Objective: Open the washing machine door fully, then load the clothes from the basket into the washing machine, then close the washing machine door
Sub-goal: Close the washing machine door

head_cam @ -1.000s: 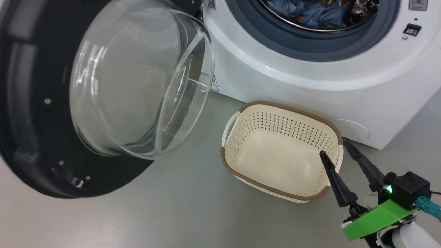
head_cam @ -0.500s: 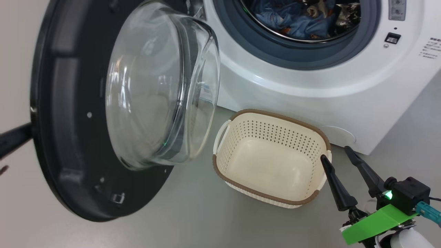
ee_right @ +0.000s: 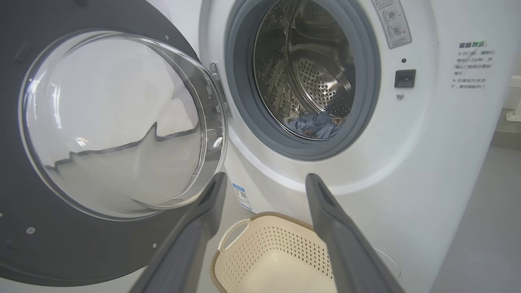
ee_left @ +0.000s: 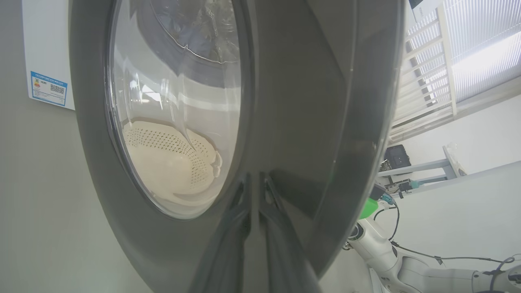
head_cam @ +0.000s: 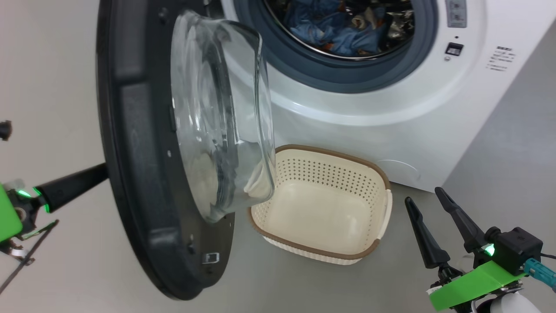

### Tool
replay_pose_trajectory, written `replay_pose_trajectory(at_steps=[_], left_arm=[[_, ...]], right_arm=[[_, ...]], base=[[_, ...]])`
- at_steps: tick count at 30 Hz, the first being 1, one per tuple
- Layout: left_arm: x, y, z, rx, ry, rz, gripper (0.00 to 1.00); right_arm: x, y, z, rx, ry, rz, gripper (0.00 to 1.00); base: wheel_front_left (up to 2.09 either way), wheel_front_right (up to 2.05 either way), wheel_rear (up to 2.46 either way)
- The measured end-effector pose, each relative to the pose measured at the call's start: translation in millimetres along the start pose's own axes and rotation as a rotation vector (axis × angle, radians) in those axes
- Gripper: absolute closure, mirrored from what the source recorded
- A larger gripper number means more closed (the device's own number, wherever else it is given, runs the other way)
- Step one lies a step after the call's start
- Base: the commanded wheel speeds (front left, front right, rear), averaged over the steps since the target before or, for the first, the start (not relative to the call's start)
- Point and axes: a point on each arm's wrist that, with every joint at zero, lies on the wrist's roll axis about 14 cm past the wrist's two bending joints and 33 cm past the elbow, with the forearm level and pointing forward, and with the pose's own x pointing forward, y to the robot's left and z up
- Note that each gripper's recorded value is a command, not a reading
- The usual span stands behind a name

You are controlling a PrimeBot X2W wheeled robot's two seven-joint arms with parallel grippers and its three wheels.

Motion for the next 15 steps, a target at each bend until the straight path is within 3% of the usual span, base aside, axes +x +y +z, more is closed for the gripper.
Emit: replay_pose_trajectory(at_steps=[15], left_arm=[[58, -32, -11, 0.056, 0.094, -0.14, 1.0]], right_arm=[[-32, -29, 13, -0.013, -0.033, -0.133, 0.0]], base=[[0.0, 0.0, 0.0]])
